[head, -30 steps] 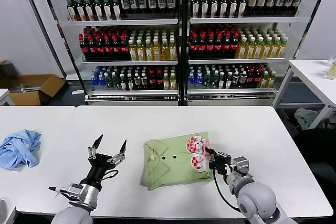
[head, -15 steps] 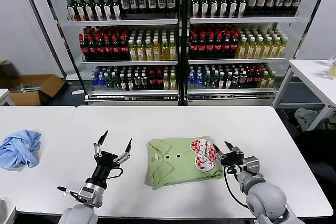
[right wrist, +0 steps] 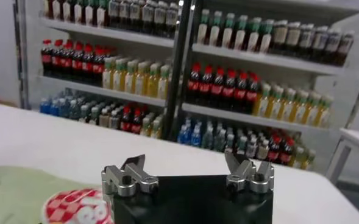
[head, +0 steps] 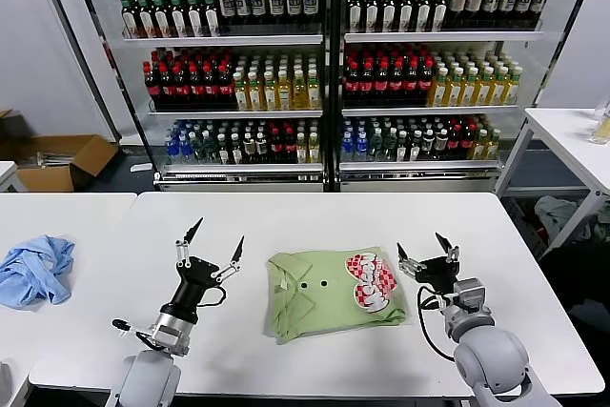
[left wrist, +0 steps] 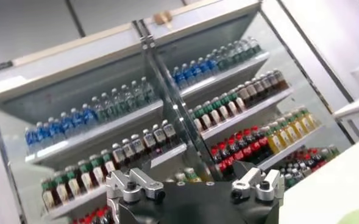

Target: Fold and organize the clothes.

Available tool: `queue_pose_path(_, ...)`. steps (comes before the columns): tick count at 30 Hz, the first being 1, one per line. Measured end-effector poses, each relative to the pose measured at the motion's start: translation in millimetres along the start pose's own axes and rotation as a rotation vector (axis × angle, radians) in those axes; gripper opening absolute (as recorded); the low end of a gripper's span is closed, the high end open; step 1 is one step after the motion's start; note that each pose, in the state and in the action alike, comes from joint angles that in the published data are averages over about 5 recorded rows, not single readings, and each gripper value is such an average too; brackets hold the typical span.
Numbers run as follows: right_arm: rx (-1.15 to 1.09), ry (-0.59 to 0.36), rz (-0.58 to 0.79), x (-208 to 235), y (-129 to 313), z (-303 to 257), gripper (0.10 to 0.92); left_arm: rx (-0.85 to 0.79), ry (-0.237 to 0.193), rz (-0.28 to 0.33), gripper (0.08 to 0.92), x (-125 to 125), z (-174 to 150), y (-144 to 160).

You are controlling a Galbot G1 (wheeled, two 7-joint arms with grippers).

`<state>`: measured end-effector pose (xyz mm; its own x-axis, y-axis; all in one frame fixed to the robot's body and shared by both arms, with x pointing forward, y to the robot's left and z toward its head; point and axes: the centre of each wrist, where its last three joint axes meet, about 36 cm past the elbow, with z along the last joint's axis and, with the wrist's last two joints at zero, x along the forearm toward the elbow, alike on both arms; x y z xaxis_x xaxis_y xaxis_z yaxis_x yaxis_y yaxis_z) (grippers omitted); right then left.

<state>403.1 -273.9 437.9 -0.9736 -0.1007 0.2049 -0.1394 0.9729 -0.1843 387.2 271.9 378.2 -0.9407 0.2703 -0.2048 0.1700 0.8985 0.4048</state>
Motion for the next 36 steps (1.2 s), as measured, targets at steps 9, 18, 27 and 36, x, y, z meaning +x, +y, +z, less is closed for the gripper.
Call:
queue_pose_path(9,0.017,-0.05,0.038,-15,-7,10,0.823,0.157,0.077,-0.041,0.823,2,0,6)
queue_pose_path(18,0.042,-0.082,0.073,-21,-17,10,0.823,0.23,0.117,-0.052,0.823,4,2,4)
queue_pose_path(27,0.09,-0.102,0.107,-24,-29,12,0.823,0.234,0.119,-0.039,0.823,3,1,4)
queue_pose_path(36,0.122,-0.139,0.127,-31,-35,12,0.823,0.235,0.112,-0.031,0.823,-1,-3,3)
